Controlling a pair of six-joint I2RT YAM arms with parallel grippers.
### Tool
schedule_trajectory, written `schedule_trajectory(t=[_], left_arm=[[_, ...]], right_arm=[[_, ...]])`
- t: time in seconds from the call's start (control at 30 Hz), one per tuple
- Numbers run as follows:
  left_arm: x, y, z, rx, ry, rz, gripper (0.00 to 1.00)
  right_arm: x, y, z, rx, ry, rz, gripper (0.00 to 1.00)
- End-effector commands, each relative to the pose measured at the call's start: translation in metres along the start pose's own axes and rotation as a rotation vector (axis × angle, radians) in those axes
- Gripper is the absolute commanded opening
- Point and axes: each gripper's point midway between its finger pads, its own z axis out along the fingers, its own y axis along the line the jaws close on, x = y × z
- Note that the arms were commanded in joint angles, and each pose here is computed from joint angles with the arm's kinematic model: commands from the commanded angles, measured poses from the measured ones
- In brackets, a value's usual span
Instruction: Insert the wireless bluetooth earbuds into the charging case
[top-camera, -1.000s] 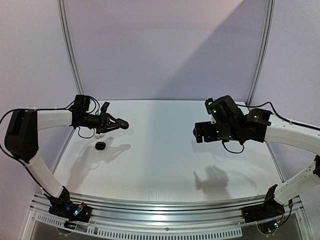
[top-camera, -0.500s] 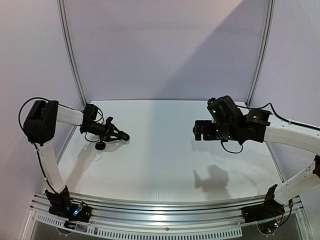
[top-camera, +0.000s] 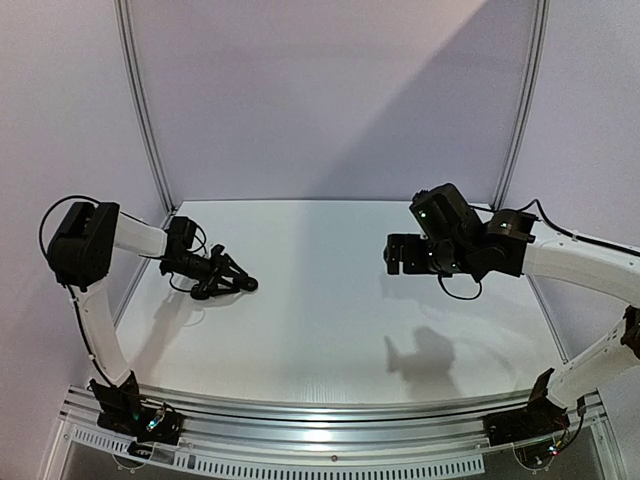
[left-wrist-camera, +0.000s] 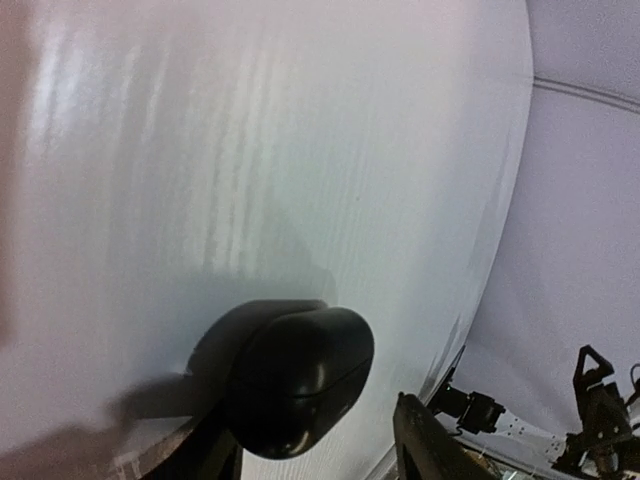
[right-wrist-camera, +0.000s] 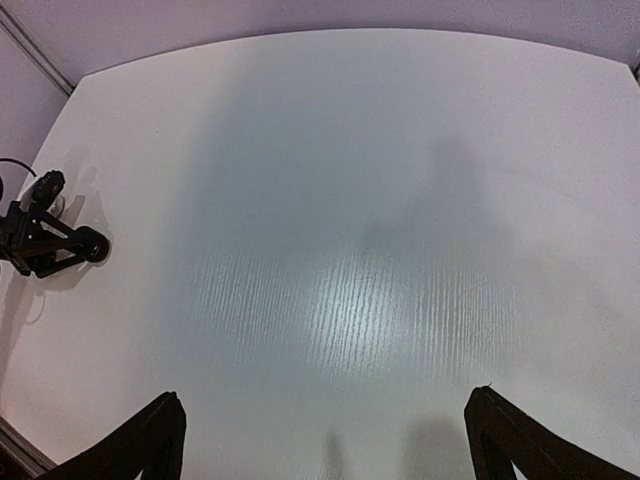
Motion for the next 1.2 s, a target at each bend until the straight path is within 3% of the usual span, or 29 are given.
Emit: schedule_trajectory(t=[0.0,0.13,0.2,0.23,0.27,0.4,0.53,0.7,0.93,1.07,1.17], left_arm=[[0.008,0.010,-0.008,-0.074,-0.006,-0.044,0.61],[0.019,0.007,-0.025,-0.134,-0.012,-0.051,0.77],[0.023,0.004,-0.035,-0.166,-0.018,-0.051,0.79],[0.026,0.002,-0.041,-0.180,-0.024,-0.046,0.90],[0.027,-0.002,-0.047,-0.187,-0.033,-0.032,0.95],[0.029,-0.041,-0.081,-0.161,-0.108,0.118,0.96],[0.033,-0.077,-0.117,-0.138,-0.225,0.344,0.95],[0.045,-0.080,-0.161,-0.209,-0.434,0.603,0.96],[0.064,-0.059,-0.197,-0.244,-0.792,0.749,0.99],[0.058,-0.016,-0.192,-0.361,-0.804,0.649,0.99],[0.049,-0.012,-0.200,-0.359,-0.855,0.654,1.00]], right_arm=[[-0.001,-0.026,0.010,0.069,0.036,0.051,0.99],[-0.009,-0.054,0.014,0.100,0.012,0.118,0.99],[-0.011,-0.082,0.019,0.117,0.010,0.183,0.99],[-0.009,-0.090,0.020,0.112,0.008,0.204,0.99],[-0.013,-0.109,0.021,0.127,-0.008,0.252,0.99],[-0.015,-0.167,0.014,0.204,-0.107,0.336,0.99],[-0.018,-0.205,-0.014,0.290,-0.306,0.376,0.99],[-0.011,-0.225,-0.035,0.347,-0.426,0.356,0.99],[-0.007,-0.242,-0.051,0.426,-0.470,0.428,0.99],[0.001,-0.248,-0.049,0.453,-0.481,0.412,0.99],[0.000,-0.248,-0.046,0.448,-0.488,0.392,0.99]])
